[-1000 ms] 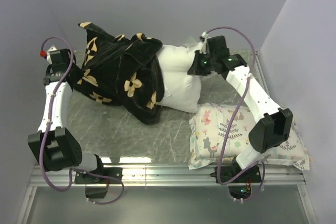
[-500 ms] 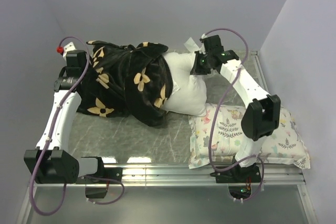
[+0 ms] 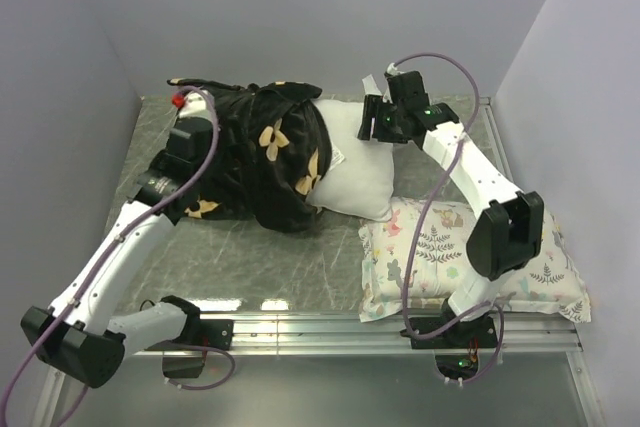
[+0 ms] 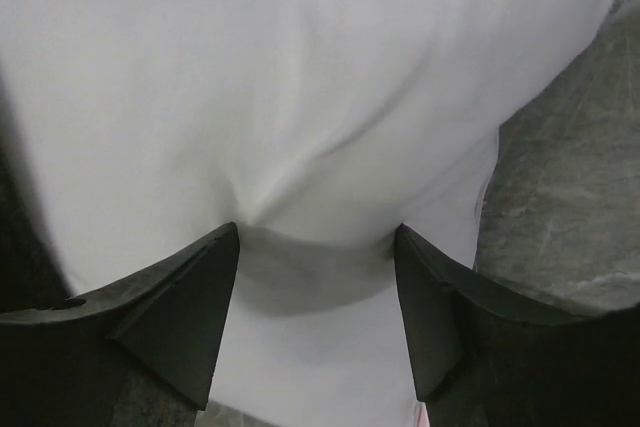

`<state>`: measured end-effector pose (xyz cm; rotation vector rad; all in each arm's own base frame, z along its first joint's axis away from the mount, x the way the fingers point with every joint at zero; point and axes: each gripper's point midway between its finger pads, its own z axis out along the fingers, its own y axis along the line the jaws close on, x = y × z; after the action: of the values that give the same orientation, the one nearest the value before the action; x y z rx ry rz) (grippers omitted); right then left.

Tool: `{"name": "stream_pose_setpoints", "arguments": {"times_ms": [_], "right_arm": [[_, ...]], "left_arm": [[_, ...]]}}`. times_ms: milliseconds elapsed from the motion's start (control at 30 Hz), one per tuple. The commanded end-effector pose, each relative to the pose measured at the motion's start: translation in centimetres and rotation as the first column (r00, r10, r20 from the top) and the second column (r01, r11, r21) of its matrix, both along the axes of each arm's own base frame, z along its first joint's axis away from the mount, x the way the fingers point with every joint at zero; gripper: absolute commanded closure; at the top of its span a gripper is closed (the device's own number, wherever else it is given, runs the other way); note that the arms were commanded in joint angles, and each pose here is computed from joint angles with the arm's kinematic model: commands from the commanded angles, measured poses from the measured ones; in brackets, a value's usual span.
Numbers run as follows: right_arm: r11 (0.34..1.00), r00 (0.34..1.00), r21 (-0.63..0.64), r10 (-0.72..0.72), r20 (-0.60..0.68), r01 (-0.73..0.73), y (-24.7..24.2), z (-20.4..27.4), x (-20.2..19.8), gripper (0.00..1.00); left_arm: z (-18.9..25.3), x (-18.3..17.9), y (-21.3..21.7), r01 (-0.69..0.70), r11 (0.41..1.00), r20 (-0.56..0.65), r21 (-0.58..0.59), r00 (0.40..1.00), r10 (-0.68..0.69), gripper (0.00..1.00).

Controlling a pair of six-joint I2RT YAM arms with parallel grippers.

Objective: Remove the pillowcase from the pillow

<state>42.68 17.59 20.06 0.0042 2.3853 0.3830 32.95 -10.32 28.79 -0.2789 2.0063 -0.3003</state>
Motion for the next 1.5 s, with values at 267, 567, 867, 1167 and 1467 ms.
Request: {"name": "stream_pose_setpoints", "arguments": {"times_ms": [267,567,867,1167,1467], "right_arm": [[0.99,0.974,0.028,0.129,0.186,-0.136,4.3,4.6,-6.7,0.2],[0.986,0.98,0.001,0.168,0.108,-0.169,5.7,-2.4,-7.1,0.18],[0.982,0.992,-0.147,0.126,0.025,-0.121,6.2,-7.3,-5.7,0.66],[0.962,0.988,-0.265,-0.031,0.155,0.071,2.0,0.9,-3.3,1.0],[0.935,0.932,-0.195,-0.24,0.271,0.297,-8.4,10.2,-3.1,1.0]], "left_arm": [[-8.3,4.1,-7.2,0.1,0.994,-0.123,0.05,0.988,-0.094,0.01],[-10.1,5.7,-2.6,-0.117,0.983,-0.161,0.141,0.977,0.139,1.0],[-10.2,5.3,-3.4,-0.057,0.99,-0.175,0.127,0.981,0.079,1.0],[-5.8,5.4,5.6,-0.221,0.971,-0.116,0.088,0.966,0.23,1.0],[-7.1,1.8,21.4,-0.63,0.777,-0.118,0.017,0.77,0.627,1.0]]}}
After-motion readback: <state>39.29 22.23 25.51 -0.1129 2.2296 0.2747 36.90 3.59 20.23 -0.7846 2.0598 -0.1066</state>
